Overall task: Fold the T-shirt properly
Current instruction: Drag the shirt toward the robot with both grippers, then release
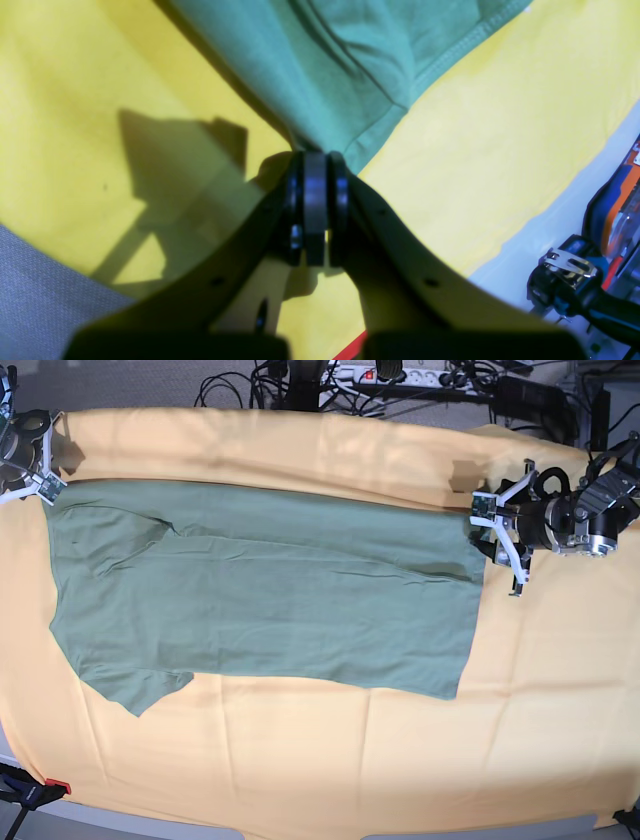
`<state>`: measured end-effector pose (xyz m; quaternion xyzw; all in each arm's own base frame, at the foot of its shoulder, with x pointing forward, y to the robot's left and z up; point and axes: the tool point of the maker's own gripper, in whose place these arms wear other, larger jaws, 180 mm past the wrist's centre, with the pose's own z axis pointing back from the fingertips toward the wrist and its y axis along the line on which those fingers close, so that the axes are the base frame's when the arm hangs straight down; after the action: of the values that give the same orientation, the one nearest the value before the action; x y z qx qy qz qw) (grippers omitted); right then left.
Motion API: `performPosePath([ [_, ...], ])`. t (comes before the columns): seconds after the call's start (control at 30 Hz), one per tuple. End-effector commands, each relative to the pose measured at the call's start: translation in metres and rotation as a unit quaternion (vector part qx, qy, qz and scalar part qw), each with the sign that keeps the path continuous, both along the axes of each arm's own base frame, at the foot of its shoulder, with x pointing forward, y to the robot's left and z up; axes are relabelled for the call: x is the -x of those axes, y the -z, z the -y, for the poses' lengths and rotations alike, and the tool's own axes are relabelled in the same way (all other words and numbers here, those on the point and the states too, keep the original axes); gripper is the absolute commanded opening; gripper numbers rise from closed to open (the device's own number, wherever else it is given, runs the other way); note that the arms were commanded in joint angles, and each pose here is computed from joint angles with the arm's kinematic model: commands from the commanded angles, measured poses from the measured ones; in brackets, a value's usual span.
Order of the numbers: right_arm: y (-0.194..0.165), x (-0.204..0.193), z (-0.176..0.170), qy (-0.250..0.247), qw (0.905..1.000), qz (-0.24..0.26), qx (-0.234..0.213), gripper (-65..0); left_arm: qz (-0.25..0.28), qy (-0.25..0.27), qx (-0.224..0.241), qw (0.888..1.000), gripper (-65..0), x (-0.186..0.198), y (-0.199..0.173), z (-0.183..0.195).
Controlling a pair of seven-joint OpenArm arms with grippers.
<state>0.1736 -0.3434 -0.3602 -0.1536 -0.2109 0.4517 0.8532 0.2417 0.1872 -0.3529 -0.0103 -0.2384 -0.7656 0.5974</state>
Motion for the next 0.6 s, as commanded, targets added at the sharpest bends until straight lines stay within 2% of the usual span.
performPosePath([
  [0.0,-0.009,-0.008,0.003,-0.006,0.9998,0.013,0.011,-65.0,0.024,-0.003,0.004,1.0,-38.0,-0.012,-0.009,0.0],
  [0.13,-0.009,-0.008,0.003,-0.006,0.9998,0.013,0.011,-65.0,0.02,-0.013,0.023,0.999,-39.0,-0.016,-0.016,0.005],
  [0.47,-0.009,-0.008,0.003,-0.006,0.9998,0.013,0.011,-65.0,0.017,-0.005,0.03,0.999,-38.9,-0.013,-0.019,0.011],
  [0.57,-0.009,-0.008,0.004,-0.006,0.9998,0.012,0.011,-65.0,-0.014,0.009,0.028,0.999,-34.8,-0.001,-0.017,0.014],
])
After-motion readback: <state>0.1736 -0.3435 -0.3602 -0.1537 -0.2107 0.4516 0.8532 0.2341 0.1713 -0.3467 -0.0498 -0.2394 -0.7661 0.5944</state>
